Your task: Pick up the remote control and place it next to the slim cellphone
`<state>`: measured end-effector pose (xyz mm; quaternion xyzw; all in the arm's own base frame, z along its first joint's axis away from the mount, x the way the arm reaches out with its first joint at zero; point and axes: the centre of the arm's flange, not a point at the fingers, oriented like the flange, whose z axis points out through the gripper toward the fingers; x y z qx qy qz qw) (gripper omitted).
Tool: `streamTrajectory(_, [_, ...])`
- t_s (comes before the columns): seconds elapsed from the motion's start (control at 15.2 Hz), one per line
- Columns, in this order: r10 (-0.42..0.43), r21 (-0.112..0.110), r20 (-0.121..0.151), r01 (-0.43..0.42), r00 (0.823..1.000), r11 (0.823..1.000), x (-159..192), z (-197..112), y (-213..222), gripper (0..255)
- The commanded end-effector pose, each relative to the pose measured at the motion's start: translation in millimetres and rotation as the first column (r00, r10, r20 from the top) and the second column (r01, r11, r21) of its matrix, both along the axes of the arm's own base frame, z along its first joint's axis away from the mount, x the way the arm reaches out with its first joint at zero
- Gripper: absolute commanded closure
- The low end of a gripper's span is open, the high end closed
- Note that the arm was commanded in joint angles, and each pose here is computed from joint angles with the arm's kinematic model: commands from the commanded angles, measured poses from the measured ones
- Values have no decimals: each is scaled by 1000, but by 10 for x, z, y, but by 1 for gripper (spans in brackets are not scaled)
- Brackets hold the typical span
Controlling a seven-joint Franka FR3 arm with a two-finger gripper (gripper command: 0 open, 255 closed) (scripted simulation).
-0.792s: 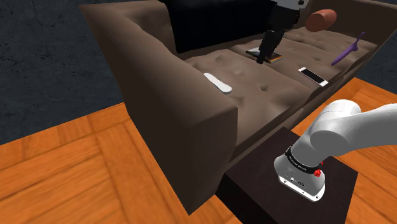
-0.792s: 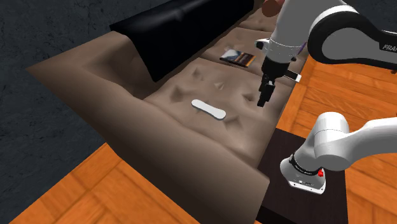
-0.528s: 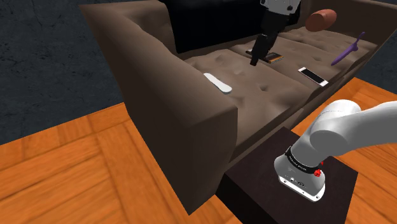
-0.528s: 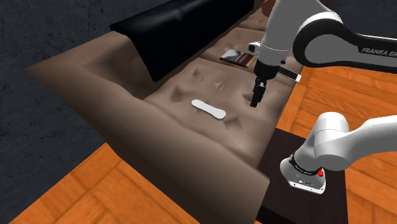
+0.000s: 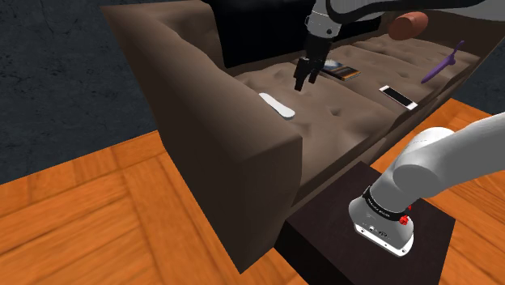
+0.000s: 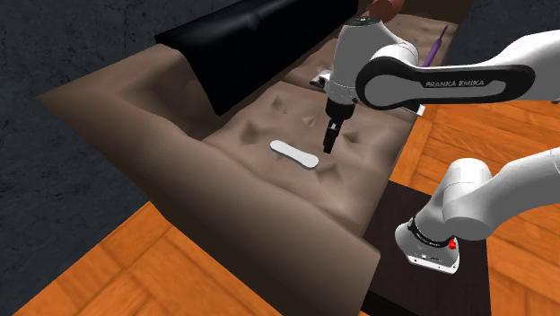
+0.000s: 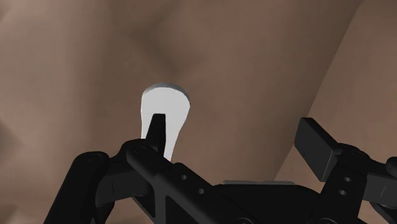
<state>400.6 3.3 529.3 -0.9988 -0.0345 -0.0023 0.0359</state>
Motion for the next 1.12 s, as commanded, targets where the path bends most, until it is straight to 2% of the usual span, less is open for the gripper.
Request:
streamTrajectory(0.0, [-14, -8, -5, 14, 1000, 1000, 221, -176, -27, 0])
streamTrajectory(0.86, [-109, -60, -39, 106, 993, 993, 1483, -1298, -416, 0])
streamTrajectory(1.06, [-114, -63, -41, 111, 993, 992, 1550, -1470, -442, 0])
